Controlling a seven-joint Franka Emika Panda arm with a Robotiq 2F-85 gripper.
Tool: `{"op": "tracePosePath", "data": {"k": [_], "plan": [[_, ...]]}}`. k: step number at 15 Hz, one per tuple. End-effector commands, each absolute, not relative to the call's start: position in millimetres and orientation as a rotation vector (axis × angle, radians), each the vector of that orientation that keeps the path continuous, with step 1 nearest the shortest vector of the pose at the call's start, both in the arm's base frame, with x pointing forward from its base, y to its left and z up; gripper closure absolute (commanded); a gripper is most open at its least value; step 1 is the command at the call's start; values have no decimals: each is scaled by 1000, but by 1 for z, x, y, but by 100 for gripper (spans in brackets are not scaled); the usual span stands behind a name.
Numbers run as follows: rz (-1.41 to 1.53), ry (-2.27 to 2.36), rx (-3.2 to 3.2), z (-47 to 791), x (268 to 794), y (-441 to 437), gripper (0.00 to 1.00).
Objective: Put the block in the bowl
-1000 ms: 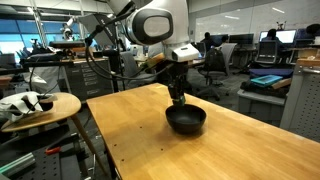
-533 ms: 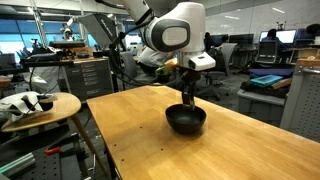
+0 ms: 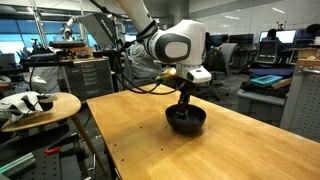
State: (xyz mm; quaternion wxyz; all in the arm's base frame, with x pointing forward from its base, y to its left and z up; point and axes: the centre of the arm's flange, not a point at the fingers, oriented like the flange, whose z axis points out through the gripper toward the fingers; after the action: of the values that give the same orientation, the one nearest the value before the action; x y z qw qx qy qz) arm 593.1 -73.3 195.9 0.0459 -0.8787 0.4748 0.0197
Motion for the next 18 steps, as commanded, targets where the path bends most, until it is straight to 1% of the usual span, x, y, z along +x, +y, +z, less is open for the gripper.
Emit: {"op": "tracePosePath", "data": {"k": [1,2,3,4,6,7,8,9,11,15,18], "plan": [[98,1413,-2694,179,607,-67,82],[104,1409,-2709,175,607,-65,82],[89,1414,-2712,174,607,-64,32],[98,1409,-2713,173,606,-63,32],[86,1409,-2714,177,605,-62,19],[76,1410,-2715,182,604,-62,9],[66,1409,-2713,188,604,-62,2],[52,1410,-2709,197,603,-64,0],[23,1405,-2701,216,600,-66,0],[-56,1329,-2693,283,591,-68,0],[-30,1174,-2735,336,575,-68,0]]}}
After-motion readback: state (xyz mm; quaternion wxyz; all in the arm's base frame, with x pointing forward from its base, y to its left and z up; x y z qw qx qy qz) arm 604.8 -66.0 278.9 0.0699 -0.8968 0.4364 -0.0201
